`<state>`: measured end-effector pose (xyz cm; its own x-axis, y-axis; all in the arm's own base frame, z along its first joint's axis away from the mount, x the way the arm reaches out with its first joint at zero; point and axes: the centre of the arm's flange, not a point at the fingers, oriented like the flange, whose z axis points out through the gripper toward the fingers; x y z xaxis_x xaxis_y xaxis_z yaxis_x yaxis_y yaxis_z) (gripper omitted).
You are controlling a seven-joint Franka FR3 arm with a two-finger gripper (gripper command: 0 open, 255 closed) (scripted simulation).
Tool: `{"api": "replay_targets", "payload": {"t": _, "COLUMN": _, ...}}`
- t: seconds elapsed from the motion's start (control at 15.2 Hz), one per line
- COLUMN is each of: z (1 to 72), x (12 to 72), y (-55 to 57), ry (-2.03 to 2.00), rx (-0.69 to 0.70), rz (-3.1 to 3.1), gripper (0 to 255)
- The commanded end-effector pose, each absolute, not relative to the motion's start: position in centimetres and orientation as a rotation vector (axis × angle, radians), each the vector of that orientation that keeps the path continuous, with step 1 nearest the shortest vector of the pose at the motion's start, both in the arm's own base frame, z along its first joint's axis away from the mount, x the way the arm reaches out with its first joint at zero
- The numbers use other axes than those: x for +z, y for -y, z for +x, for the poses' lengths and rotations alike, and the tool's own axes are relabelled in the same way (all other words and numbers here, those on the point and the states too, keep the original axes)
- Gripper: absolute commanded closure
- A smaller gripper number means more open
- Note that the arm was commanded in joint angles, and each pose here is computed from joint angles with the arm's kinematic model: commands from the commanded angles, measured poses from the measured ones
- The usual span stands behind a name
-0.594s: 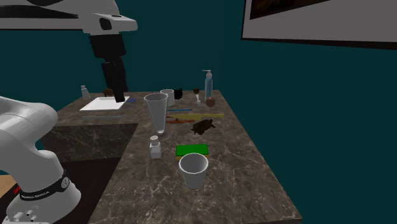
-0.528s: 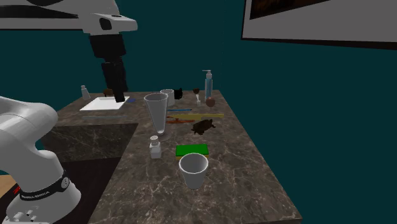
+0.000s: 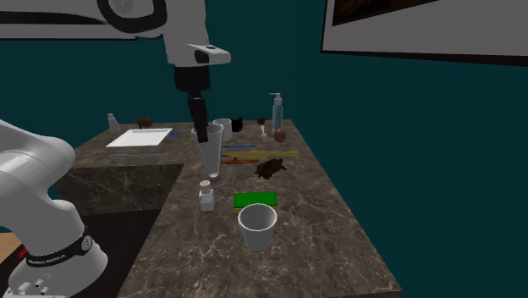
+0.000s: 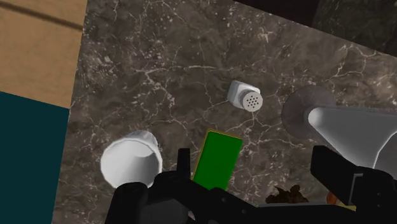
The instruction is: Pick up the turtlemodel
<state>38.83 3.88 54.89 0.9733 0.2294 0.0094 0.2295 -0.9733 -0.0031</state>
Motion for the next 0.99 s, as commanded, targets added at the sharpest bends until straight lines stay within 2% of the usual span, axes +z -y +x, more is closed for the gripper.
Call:
{"api": "replay_targets", "payload": {"t": 0.0, "z": 41.3, "x": 54.0, "y": -5.3, "ry": 0.398, "rx": 0.010, "rz": -3.110, "gripper": 0}}
{"api": "replay_targets", "payload": {"t": 0.92, "z": 55.5, "x": 45.4, "y": -16.1, "ry": 0.639, "rx": 0.178, "rz": -3.056, "gripper": 0}}
